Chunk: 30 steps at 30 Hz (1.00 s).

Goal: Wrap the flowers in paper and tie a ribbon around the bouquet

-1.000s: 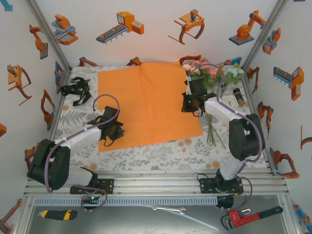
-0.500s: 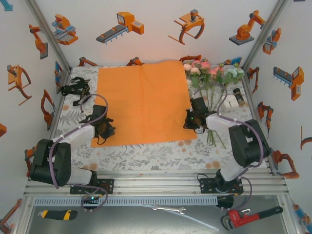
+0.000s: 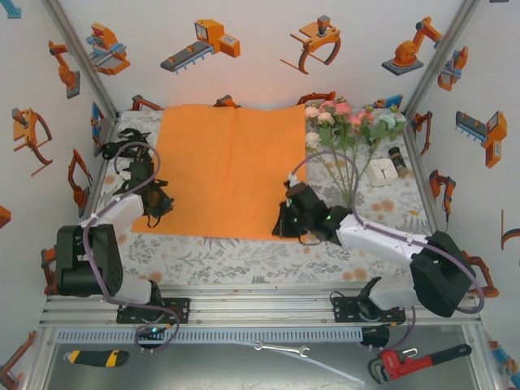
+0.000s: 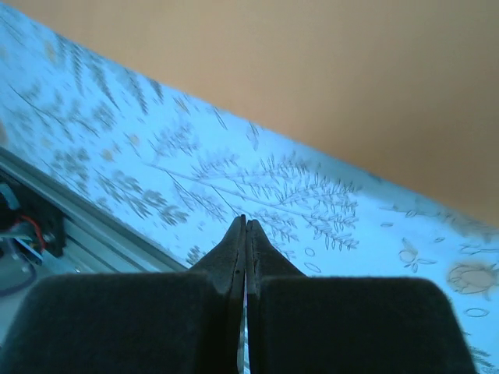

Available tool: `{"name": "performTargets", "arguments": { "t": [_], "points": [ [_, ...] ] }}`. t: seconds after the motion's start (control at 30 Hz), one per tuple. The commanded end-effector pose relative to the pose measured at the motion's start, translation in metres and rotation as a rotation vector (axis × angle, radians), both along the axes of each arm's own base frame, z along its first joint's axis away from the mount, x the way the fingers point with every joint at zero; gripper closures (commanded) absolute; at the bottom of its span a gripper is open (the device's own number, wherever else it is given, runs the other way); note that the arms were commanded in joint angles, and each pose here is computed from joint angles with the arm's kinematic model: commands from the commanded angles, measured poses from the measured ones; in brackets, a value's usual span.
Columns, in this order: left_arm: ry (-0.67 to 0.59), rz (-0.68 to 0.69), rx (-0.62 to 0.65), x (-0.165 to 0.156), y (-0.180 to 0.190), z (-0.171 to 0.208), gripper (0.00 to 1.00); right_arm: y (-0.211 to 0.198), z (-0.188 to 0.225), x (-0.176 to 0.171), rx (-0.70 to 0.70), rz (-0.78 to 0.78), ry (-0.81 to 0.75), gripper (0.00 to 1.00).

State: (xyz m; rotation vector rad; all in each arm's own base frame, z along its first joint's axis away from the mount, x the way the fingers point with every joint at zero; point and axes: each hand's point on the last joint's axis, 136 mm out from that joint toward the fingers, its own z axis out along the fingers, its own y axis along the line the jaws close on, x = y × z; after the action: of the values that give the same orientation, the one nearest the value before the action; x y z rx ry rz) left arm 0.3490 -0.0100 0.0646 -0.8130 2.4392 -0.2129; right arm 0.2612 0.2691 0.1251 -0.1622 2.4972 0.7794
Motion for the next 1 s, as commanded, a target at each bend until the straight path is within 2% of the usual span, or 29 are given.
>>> {"name": "performTargets", "arguments": {
  "t": [0.0,0.1,0.23,0.37,0.47,0.67,0.83,0.97],
  "points": [
    [-0.061,-0.124,-0.052,0.001,-0.034,0.027,1.0,-0.032,0.04,0.076,-0.122,-0.047,-0.213,1.0],
    [-0.066,-0.136,-0.089,-0.008,-0.057,0.031,1.0,-0.049,0.043,0.139,-0.206,-0.082,-0.263,1.0],
    [-0.07,-0.14,-0.111,-0.015,-0.076,0.03,1.0,-0.049,0.037,0.209,-0.233,-0.092,-0.283,1.0],
    [-0.057,-0.117,-0.078,-0.015,-0.072,0.025,1.0,-0.034,0.018,0.258,-0.266,-0.067,-0.294,1.0],
    [-0.046,-0.114,-0.037,-0.014,-0.066,0.021,1.0,-0.026,0.001,0.281,-0.279,-0.066,-0.295,1.0],
    [-0.011,-0.11,-0.015,-0.012,-0.062,0.008,1.0,-0.024,-0.033,0.294,-0.324,-0.064,-0.256,1.0],
    [0.043,-0.076,-0.023,-0.012,-0.057,-0.012,1.0,-0.032,-0.055,0.274,-0.302,-0.104,-0.183,1.0],
    [0.085,-0.046,-0.028,-0.013,-0.047,-0.027,1.0,-0.045,-0.079,0.246,-0.299,-0.168,-0.102,1.0]
  ]
}}
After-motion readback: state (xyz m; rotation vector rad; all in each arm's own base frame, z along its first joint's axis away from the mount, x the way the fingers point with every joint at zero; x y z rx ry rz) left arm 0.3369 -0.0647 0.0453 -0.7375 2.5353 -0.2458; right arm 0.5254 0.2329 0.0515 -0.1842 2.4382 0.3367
